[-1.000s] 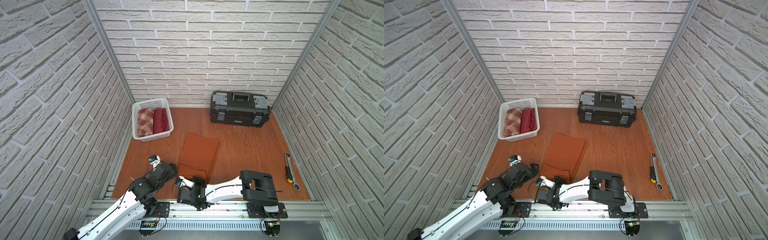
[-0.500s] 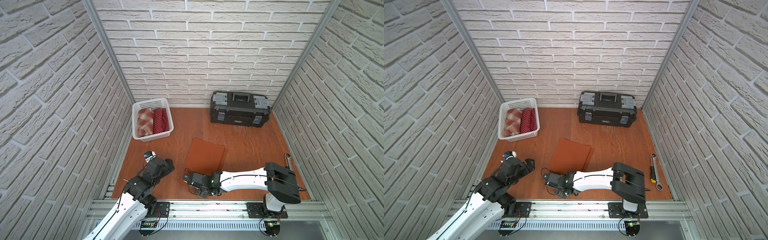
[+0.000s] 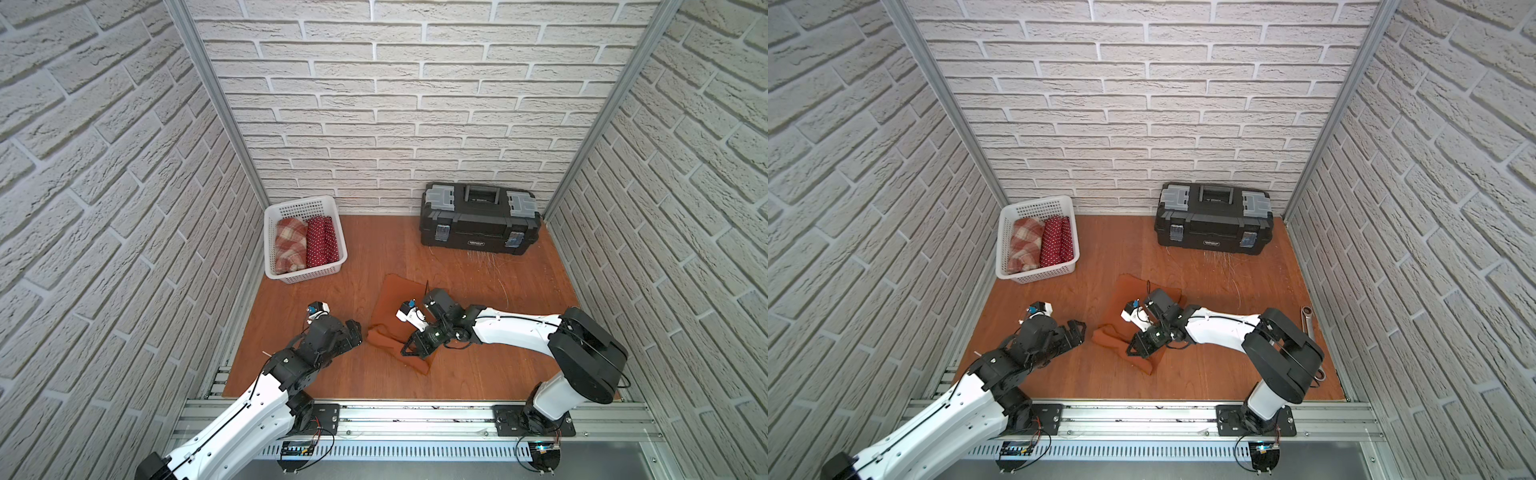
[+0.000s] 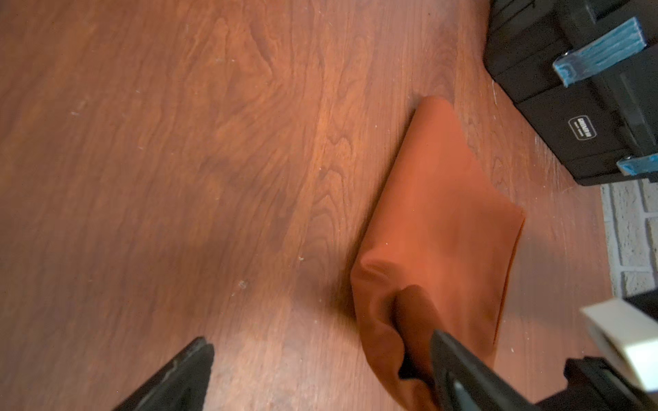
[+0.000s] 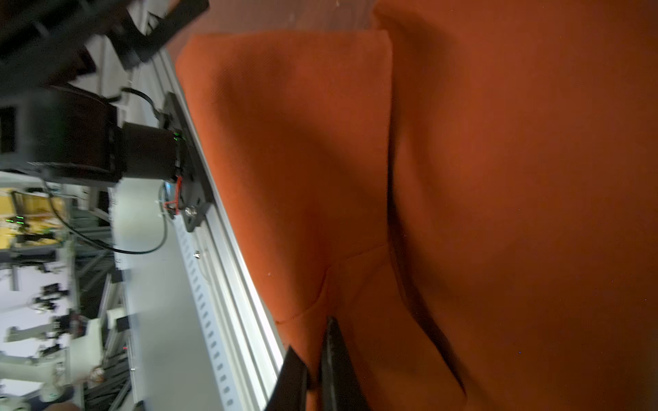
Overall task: Roll up the skirts
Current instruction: Roll the skirt at the center of the board.
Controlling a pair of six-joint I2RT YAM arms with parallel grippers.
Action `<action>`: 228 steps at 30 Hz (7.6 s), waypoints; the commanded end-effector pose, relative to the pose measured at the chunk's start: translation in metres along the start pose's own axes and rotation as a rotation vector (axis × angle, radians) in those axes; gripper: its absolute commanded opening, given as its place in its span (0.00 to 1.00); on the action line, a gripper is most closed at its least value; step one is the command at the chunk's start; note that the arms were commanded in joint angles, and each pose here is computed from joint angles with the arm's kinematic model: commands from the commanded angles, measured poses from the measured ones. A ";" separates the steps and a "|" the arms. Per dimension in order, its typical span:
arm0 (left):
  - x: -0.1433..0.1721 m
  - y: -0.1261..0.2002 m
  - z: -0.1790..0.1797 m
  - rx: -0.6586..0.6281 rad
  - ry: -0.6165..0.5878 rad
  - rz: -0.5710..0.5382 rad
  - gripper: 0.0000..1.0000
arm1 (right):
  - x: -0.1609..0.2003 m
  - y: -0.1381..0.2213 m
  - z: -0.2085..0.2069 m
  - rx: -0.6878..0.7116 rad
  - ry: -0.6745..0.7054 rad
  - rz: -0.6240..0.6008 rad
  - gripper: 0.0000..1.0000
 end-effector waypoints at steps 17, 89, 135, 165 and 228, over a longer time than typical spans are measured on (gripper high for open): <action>0.012 -0.041 -0.054 0.151 -0.072 0.026 0.98 | 0.000 -0.008 -0.091 0.004 -0.264 0.039 0.08; 0.036 -0.097 -0.053 0.043 -0.179 0.024 0.00 | 0.008 0.016 0.027 1.208 0.957 -0.053 0.68; 0.009 -0.028 -0.020 -0.006 -0.078 0.001 0.98 | 0.043 0.004 -0.096 1.428 0.676 0.410 0.02; -0.033 -0.017 0.002 -0.003 0.048 -0.097 0.98 | 0.029 -0.029 0.048 0.212 0.409 0.179 0.02; -0.016 -0.085 -0.024 0.081 -0.128 -0.146 0.00 | 0.021 -0.037 -0.078 0.053 -0.249 0.215 0.26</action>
Point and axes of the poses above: each gripper's point midway between its finger pads, its own y axis back along the fingers, its own z axis along the line the jaws close on, x = y × z, the point moved 1 cm from there along y, back along the fingers, and after that the axes turned 8 degrees about y, right-handed, at the moved point
